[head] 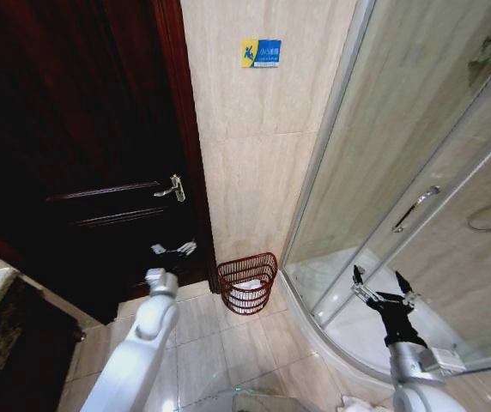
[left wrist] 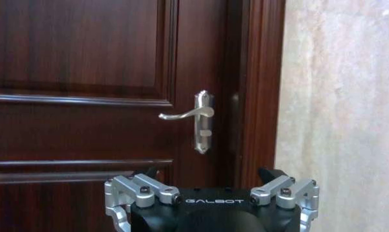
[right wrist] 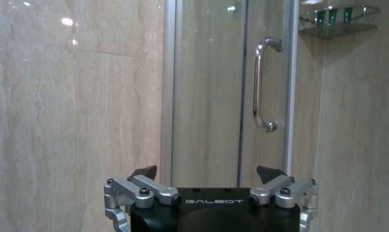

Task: Discard the used towel into the hamper.

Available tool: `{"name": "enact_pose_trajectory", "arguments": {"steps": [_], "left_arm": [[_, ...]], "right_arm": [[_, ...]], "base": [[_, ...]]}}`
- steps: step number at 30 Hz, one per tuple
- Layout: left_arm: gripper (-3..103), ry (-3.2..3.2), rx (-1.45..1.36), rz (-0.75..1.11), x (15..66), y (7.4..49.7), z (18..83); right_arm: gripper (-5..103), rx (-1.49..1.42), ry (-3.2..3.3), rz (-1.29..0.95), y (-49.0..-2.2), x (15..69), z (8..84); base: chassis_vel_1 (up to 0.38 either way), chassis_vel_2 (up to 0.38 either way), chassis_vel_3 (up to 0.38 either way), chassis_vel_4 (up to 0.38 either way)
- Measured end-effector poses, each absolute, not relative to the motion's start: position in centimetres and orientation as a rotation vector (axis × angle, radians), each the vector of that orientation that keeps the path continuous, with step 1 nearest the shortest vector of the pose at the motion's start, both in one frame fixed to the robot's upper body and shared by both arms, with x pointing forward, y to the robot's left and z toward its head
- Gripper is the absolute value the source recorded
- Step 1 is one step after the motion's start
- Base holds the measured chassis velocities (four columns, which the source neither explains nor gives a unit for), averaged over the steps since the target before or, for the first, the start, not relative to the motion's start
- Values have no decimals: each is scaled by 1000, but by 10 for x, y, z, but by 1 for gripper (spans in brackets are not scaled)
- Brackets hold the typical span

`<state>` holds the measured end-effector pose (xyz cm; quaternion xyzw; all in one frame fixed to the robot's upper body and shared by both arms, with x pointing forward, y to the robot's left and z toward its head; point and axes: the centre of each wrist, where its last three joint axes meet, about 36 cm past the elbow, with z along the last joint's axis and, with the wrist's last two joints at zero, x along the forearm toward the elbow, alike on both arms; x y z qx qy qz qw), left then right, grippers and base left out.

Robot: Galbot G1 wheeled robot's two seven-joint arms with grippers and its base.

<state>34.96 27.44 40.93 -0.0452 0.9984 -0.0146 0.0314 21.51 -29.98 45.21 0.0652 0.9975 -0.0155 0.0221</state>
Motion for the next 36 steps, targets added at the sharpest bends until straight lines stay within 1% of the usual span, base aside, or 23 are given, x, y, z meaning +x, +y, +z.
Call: {"name": "enact_pose_trajectory", "arguments": {"steps": [3, 4, 6, 7, 10, 13, 15, 18, 23, 26, 36], "left_arm": [[100, 3037, 33, -65, 322, 297, 405], [100, 3037, 33, -65, 322, 297, 405], [100, 3041, 58, -84, 303, 307, 406], [100, 3041, 58, -84, 303, 307, 406], [100, 3065, 59, -101, 276, 302, 410], [100, 3060, 71, -85, 265, 299, 418], [100, 3053, 55, -59, 263, 300, 422], [100, 3057, -69, 48, 265, 301, 427], [100, 3066, -80, -17, 267, 294, 434], [100, 3053, 6, -58, 270, 290, 435], [100, 3059, 51, -39, 269, 280, 432]], "right_arm": [[100, 179, 3081, -42, -301, 215, 450], [100, 179, 3081, -42, -301, 215, 450], [100, 146, 3056, -34, -302, 217, 451], [100, 146, 3056, -34, -302, 217, 451], [100, 76, 3034, -36, -303, 216, 444], [100, 45, 3035, -32, -302, 211, 439], [100, 40, 3035, -24, -300, 209, 438], [100, 65, 3017, -12, -296, 210, 448], [100, 113, 3008, 3, -293, 215, 461], [100, 113, 3003, 14, -292, 217, 468], [100, 114, 3023, -14, -296, 212, 468]], "base": [[0, 0, 0, 0], [0, 0, 0, 0], [0, 0, 0, 0], [0, 0, 0, 0], [0, 0, 0, 0], [0, 0, 0, 0], [0, 0, 0, 0], [0, 0, 0, 0], [0, 0, 0, 0], [0, 0, 0, 0], [0, 0, 0, 0]]}}
